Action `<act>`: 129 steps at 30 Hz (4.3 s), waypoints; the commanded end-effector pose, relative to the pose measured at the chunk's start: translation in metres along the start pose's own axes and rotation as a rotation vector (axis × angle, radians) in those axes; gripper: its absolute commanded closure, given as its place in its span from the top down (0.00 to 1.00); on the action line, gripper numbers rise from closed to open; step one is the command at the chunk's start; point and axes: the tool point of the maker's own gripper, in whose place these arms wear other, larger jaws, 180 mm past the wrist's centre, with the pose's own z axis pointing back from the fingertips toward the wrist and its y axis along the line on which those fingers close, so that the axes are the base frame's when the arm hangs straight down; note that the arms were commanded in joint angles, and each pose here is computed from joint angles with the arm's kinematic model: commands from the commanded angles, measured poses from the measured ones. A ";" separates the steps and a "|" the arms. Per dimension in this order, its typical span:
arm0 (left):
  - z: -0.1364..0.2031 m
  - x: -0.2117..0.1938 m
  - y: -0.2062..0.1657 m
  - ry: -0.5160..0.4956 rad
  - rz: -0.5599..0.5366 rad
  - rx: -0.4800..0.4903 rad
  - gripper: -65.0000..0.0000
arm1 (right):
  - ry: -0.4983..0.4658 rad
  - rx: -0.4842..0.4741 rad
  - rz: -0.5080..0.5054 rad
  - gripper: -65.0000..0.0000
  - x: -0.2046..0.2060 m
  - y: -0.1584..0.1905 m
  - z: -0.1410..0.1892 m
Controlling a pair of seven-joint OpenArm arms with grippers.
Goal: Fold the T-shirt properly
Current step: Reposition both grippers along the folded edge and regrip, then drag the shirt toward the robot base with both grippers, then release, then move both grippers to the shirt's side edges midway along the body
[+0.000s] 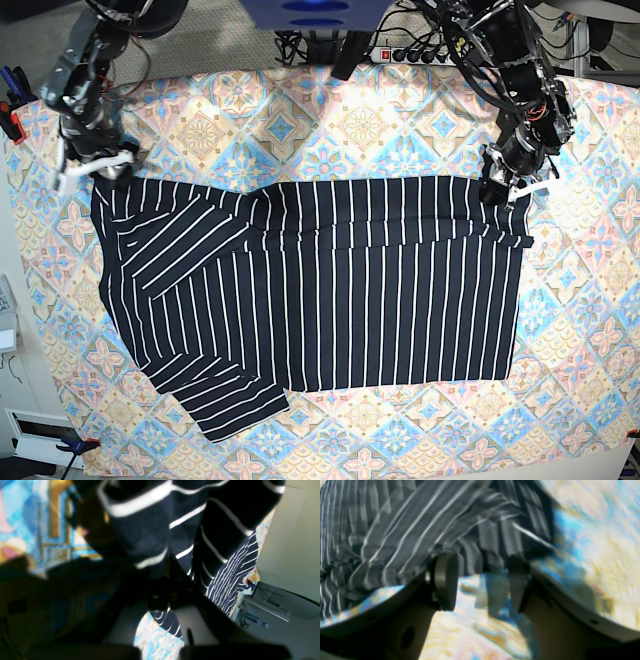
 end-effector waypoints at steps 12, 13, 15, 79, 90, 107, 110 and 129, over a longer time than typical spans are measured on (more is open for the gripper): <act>0.001 0.006 -0.004 -0.011 -0.014 -0.001 0.00 | -0.001 0.045 -0.313 0.51 -0.013 -0.021 -0.024; 0.001 0.006 -0.004 -0.011 -0.014 -0.001 0.00 | 0.002 0.047 -0.323 0.51 -0.014 -0.020 -0.026; 0.001 0.006 -0.004 -0.012 -0.016 -0.001 0.00 | 0.009 0.052 -0.341 0.51 -0.015 -0.018 -0.032; 0.129 -0.026 0.105 0.138 0.010 0.176 0.35 | 0.045 -0.142 -0.190 0.25 -0.039 -0.095 0.062; 0.162 0.006 0.123 0.046 0.066 0.209 0.36 | -0.026 -0.220 -0.225 0.28 -0.023 -0.124 0.080; 0.153 0.053 0.003 -0.093 -0.173 -0.025 0.35 | -0.187 -0.013 0.033 0.28 0.071 -0.031 0.065; 0.149 0.063 -0.011 -0.107 -0.201 -0.048 0.35 | -0.177 0.061 0.074 0.28 0.077 -0.003 0.050; 0.064 0.105 -0.105 -0.127 -0.509 0.015 0.36 | -0.139 0.156 0.332 0.28 0.094 0.086 -0.012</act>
